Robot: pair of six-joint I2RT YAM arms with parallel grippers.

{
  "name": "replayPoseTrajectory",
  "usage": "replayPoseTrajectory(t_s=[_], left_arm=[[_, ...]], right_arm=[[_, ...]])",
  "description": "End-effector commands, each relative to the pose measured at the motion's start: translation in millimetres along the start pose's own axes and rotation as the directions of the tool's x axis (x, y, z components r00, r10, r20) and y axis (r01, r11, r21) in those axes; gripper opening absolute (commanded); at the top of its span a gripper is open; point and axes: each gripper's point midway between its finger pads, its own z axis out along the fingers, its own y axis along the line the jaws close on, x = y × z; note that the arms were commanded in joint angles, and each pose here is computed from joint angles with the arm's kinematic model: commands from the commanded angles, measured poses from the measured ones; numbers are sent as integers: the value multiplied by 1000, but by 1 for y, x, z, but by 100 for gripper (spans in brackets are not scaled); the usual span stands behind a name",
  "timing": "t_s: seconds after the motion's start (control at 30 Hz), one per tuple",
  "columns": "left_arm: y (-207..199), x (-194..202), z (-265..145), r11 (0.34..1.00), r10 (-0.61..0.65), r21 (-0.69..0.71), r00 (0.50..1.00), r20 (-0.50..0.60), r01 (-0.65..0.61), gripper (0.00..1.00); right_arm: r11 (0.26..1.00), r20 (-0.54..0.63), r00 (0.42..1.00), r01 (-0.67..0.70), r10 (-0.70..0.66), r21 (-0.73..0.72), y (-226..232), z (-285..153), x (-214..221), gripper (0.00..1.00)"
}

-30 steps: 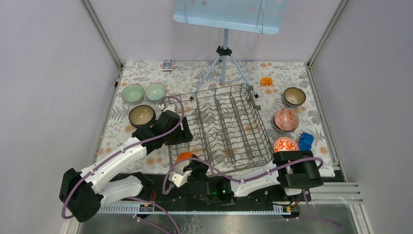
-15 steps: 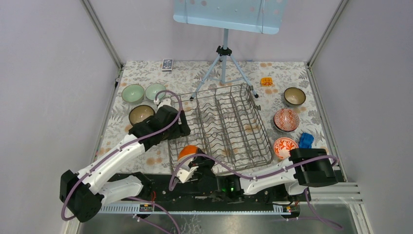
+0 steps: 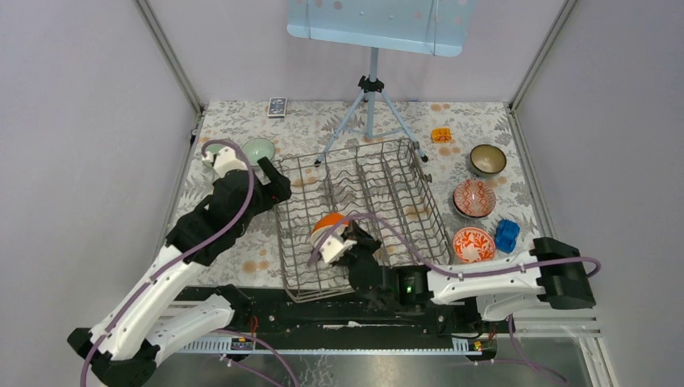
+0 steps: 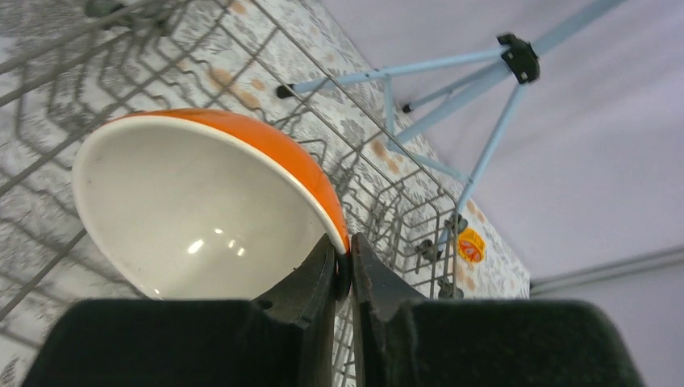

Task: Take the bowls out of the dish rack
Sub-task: Pick up the bowl from the dish rack, then place the bowl with the bowl.

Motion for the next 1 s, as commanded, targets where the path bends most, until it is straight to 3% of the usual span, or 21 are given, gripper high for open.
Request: replayPoseTrajectory(t_s=[0.0,0.23,0.53,0.73,0.97], left_arm=[[6,-41,-19,999,-42,2,985,168,43,96],[3,-59,-38,997,-48,66,969,243,33,99],[-29,-56,-51,964,-78,264,975,207,21,99],[-69,-48,-71,866,-25,495,982,185,-71,99],[-86,-23,-65,818,91,559,990,104,-134,99]], right_arm=[[971,-50,970,-234,237,45,-41,7,-6,0],[901,-147,890,-434,432,26,-66,13,-2,0],[701,-252,676,-713,693,14,-76,3,-3,0],[600,-323,558,-799,764,38,-77,2,8,0],[510,-384,444,-856,809,84,-75,5,23,0]])
